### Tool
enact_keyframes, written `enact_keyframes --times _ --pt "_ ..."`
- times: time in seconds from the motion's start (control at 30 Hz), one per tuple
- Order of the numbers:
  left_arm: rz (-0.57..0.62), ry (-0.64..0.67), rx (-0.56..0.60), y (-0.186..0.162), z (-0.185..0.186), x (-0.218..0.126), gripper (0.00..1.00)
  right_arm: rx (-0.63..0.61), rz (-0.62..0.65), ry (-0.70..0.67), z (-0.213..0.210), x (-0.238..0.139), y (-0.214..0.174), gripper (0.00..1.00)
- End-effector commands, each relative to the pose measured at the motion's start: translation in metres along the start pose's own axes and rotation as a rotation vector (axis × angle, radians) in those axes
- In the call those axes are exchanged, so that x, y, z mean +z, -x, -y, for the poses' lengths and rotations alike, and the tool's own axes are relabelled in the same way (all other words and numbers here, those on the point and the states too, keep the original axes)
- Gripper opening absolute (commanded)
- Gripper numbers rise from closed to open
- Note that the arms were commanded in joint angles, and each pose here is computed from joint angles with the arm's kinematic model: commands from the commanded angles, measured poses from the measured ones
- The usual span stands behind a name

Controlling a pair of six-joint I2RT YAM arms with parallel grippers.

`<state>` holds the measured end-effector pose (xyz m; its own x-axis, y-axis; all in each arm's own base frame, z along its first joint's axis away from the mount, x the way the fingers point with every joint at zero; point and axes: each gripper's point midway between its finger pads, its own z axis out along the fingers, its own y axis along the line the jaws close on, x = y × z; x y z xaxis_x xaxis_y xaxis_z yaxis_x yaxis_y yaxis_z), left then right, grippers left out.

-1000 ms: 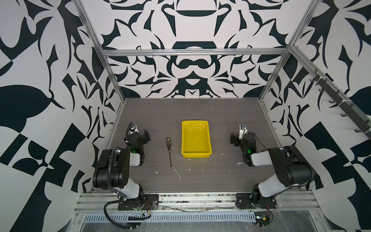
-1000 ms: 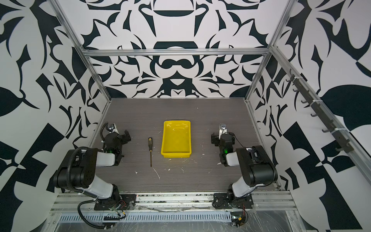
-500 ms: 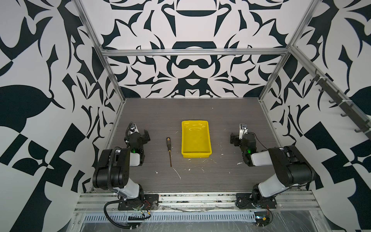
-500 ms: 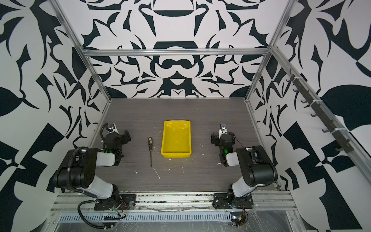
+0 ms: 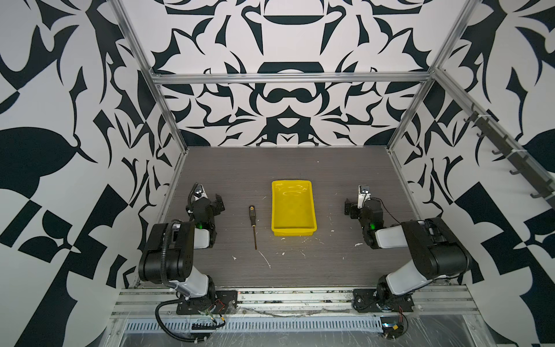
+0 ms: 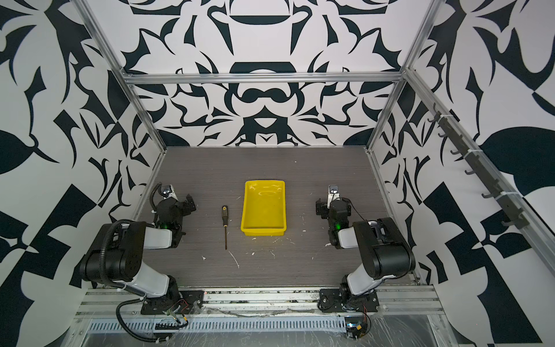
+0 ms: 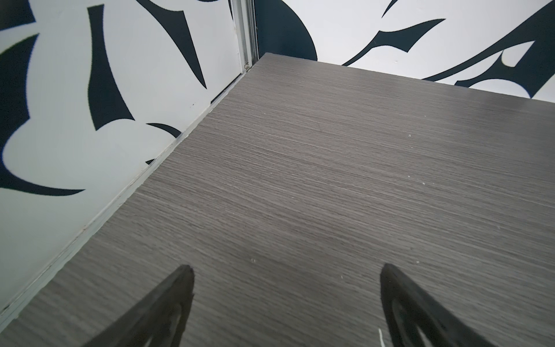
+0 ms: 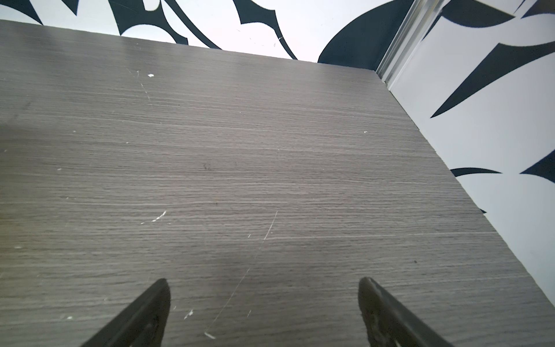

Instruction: Put the screwdriver in the bin

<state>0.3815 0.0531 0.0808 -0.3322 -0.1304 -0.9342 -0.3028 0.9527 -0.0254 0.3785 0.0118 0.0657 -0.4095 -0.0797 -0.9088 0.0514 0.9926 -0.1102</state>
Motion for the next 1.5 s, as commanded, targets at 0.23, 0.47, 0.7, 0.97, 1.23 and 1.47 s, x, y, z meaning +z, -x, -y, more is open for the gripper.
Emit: enact_keyframes --times 0.23,0.47,0.7,0.97,1.23,1.47 --pt "0.040 -0.035 -0.012 0.013 0.007 -0.001 0.99 0.008 0.045 -0.005 0.002 0.001 0.016 1.00" --pt "0.103 -0.235 0.061 0.022 0.038 -0.022 0.99 -0.035 0.155 0.069 -0.016 -0.026 0.028 1.00" --pt "-0.154 -0.103 -0.103 0.075 0.017 -0.073 0.99 0.072 -0.030 -0.089 0.008 -0.080 0.052 1.00" --pt "-0.424 -0.122 -0.380 0.015 0.023 -0.099 0.99 0.359 -0.106 -0.308 0.052 -0.117 0.017 1.00" --pt "-0.608 -0.054 -0.346 -0.010 0.026 -0.079 0.99 0.340 -0.195 -0.360 0.055 -0.104 0.013 1.00" --pt "-0.573 -0.078 -0.363 -0.004 0.028 -0.081 0.99 0.322 -0.232 -0.363 0.052 -0.098 0.012 0.99"
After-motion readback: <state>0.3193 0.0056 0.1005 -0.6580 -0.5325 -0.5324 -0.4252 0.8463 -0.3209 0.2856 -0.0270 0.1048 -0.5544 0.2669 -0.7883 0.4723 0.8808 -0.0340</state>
